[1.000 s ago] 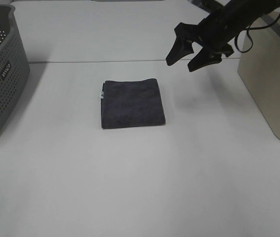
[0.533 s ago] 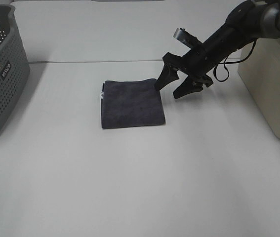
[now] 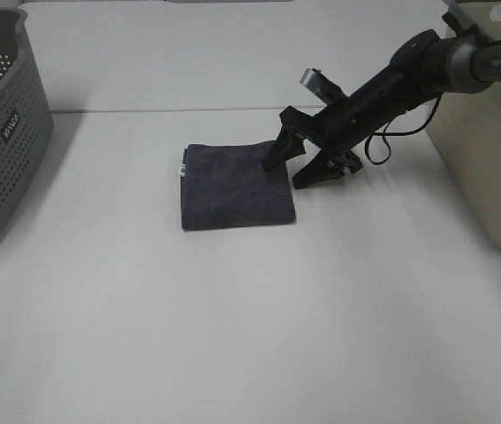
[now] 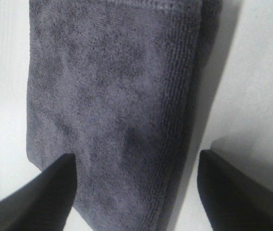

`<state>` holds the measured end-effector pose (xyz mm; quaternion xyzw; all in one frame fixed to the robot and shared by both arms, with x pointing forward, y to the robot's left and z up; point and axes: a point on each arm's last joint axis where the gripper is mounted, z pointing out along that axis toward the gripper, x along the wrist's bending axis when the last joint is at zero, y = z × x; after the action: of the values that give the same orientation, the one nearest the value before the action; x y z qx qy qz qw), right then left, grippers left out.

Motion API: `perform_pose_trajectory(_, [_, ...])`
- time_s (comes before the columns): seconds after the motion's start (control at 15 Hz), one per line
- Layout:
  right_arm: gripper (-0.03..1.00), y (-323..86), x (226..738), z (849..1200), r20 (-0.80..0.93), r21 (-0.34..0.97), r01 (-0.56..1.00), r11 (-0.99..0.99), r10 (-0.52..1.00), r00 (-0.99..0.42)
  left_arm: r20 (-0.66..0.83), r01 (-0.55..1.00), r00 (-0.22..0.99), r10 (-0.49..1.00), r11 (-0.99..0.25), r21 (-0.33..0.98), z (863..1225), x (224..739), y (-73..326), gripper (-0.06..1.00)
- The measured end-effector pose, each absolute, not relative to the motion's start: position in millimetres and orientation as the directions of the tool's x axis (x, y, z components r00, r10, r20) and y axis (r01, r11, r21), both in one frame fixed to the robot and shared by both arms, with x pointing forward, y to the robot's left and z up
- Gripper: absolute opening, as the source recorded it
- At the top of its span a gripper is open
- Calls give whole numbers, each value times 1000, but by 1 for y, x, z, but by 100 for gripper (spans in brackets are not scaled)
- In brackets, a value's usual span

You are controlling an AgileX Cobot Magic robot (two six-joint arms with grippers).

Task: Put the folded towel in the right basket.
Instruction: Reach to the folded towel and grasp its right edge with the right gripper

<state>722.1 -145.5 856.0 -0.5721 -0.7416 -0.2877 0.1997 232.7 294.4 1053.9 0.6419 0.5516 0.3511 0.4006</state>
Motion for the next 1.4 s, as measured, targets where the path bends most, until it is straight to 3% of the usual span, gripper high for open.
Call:
perform_pose_trajectory(0.67, [68,-153,733,870,499,233,943,238,803,-326,9,427,145,989,-70,902,1054,233,294,98])
perform_pose_trajectory(1.2, [67,-126,726,850,642,176,964,197,719,-264,9,427,145,989,-70,902,1054,233,294,98])
perform_pose_trajectory(1.33, [62,-118,724,847,635,183,962,203,723,-273,9,427,145,989,-70,902,1054,233,294,98])
perform_pose_trajectory(1.4, [52,-114,723,845,631,179,965,194,730,-264,9,427,145,989,-70,902,1054,233,294,98])
